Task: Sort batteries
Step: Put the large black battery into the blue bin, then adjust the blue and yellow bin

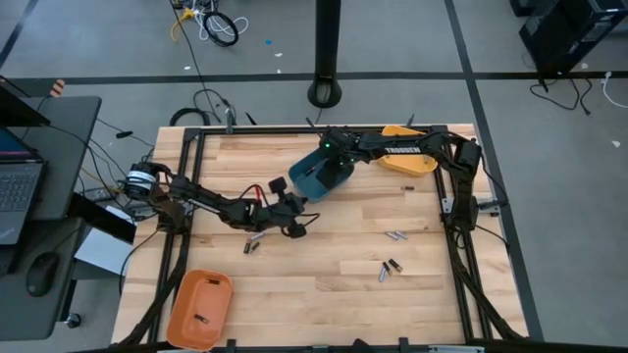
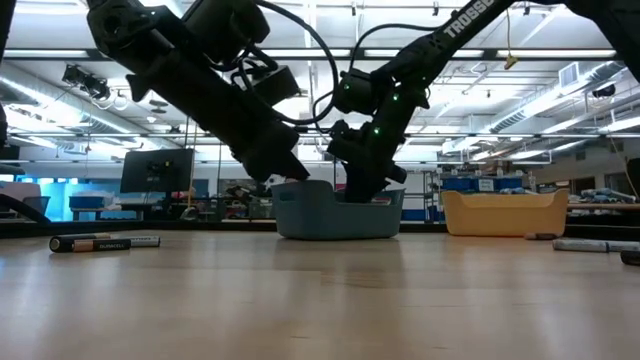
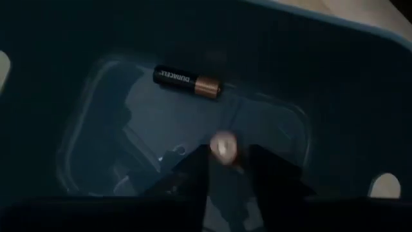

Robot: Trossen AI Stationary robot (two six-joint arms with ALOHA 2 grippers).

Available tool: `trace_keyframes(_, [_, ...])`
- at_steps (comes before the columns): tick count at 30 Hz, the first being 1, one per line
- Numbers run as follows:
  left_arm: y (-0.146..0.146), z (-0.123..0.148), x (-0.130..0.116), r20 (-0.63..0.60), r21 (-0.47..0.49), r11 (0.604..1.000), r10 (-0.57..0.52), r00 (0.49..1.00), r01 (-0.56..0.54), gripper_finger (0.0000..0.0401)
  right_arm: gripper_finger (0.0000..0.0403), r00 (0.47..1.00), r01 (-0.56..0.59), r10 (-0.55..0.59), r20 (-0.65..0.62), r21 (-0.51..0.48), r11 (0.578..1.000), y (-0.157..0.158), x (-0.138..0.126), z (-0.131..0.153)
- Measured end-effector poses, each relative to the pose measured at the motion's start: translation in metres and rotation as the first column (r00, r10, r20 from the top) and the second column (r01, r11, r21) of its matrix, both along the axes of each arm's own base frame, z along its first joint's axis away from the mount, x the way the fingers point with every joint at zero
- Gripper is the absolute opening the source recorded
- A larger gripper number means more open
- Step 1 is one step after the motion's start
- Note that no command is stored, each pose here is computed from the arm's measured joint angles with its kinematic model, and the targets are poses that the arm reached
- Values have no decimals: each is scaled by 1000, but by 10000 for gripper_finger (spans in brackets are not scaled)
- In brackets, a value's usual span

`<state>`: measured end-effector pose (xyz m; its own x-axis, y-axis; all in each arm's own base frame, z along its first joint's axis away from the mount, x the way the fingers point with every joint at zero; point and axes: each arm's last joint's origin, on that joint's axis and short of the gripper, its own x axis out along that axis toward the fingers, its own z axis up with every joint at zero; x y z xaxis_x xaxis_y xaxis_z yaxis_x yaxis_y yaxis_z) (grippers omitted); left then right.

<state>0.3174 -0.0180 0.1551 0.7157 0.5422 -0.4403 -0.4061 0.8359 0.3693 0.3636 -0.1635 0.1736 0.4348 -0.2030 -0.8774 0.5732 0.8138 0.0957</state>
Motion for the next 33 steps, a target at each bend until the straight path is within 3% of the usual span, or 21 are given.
trace_keyframes(5, [-6, 3, 3, 26, -19, 994, -107, 994, 107, 6, 171, 999, -40, 40, -5, -14, 999, 0, 4, 10])
trace_keyframes(9, [-13, 7, 6, 57, -38, 977, -207, 977, 209, 6, 176, 993, -104, 103, -55, -22, 994, 6, 8, 29])
trace_keyframes(12, [-16, 8, 7, 81, -71, 958, -273, 959, 279, 6, 143, 980, -157, 144, -136, -89, 984, 14, 3, 49])
trace_keyframes(15, [-17, 7, 9, 101, -80, 950, -294, 950, 302, 6, 76, 961, -182, 151, -230, -118, 976, 21, -12, 65])
trace_keyframes(18, [-17, 0, 13, 102, -70, 953, -288, 952, 296, 6, 14, 955, -134, 84, -283, -160, 978, 17, -29, 70])
trace_keyframes(25, [-14, -12, 17, 105, -26, 981, -191, 976, 194, 6, 7, 953, -4, -53, -299, -186, 982, 4, -59, 49])
trace_keyframes(33, [-10, -16, 12, 62, 28, 999, -36, 997, 35, 6, 7, 971, -3, -8, -237, -45, 999, 16, -64, 15])
